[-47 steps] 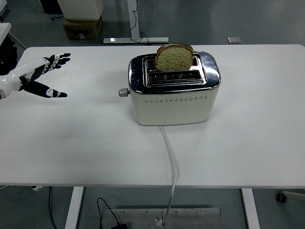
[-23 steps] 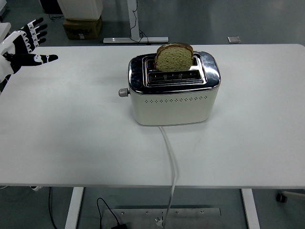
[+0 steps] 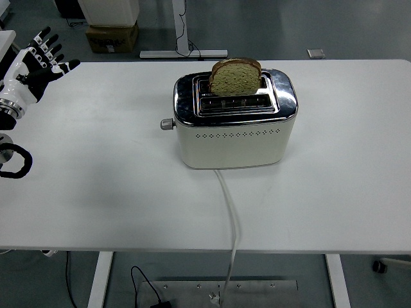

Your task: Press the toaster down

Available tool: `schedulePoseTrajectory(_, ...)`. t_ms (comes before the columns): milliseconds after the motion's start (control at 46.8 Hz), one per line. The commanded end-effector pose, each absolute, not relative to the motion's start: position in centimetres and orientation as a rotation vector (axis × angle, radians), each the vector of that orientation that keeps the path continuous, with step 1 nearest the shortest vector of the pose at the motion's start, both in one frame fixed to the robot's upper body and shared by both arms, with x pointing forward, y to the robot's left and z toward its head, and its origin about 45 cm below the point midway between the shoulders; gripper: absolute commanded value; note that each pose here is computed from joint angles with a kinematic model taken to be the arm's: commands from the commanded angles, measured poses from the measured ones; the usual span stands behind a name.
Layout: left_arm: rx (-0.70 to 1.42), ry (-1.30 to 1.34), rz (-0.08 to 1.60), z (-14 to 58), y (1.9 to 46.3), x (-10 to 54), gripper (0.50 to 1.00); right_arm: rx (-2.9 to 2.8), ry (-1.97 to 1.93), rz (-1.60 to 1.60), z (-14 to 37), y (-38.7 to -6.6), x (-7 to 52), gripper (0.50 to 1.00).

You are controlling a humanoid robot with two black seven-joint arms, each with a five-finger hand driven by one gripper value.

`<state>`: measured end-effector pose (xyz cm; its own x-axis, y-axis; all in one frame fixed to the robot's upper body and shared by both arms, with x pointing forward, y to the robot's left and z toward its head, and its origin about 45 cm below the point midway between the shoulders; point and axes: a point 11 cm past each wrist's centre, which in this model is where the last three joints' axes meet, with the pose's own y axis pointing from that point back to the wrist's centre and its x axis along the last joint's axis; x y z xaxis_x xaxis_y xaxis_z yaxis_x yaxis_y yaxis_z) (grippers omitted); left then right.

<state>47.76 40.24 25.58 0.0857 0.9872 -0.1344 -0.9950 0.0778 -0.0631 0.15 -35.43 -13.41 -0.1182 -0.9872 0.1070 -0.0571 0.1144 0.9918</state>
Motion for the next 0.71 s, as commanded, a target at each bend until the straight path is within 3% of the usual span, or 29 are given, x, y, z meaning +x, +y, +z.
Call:
schedulePoseTrajectory(0, -0.181, 0.083, 1.501, 25.5, 40.3, 47.8, 1.000, 1.116, -1.391, -1.178, -13.4, -35.4, 0.1, 0.998)
schedulePoseTrajectory(684, -0.325, 0.276, 1.522, 21.8, 35.3, 48.5, 1.000, 1.113, -1.389, -1.180, -13.4, -35.4, 0.0, 0.998)
